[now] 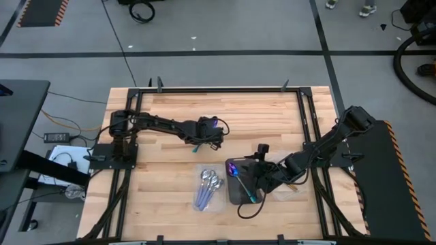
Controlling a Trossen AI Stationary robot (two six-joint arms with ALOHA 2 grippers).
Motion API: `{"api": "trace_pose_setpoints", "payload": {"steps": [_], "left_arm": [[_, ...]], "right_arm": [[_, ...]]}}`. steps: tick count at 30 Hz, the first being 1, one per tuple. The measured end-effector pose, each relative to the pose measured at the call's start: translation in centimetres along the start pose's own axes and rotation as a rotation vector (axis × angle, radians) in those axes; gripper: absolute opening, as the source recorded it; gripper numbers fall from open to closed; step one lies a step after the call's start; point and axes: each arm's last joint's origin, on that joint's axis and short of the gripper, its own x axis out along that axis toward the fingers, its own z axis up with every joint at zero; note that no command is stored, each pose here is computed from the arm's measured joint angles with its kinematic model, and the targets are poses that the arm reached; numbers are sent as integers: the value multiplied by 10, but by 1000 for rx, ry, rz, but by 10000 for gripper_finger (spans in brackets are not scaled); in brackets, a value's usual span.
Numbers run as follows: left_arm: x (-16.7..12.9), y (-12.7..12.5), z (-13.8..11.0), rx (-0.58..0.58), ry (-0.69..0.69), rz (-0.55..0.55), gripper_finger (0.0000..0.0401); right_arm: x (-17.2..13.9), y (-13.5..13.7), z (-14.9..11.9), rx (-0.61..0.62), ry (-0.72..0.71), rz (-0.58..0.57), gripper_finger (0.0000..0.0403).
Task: Sort silverware by color (type)
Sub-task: Put the blue spoon into the black bin
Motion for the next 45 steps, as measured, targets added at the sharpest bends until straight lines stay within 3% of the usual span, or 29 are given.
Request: {"api": "trace_pose_setpoints", "payload": {"steps": [10, 18, 22, 33, 45], "left_arm": [[-7, -8, 2, 94, -80, -42, 17], [-52, -15, 2, 154, -250, -75, 17], [-76, -24, 6, 147, -378, -150, 17], [-112, -46, 9, 157, -584, -339, 17], [-142, -63, 12, 131, -804, -497, 17]], "right_arm": [[-20, -17, 2, 16, -27, -92, 203], [-32, -34, 0, 66, -39, -205, 203], [-36, -39, 5, 82, -83, -242, 203], [-56, -66, 19, 105, -143, -98, 203], [-68, -77, 33, 244, -254, 33, 204]]}}
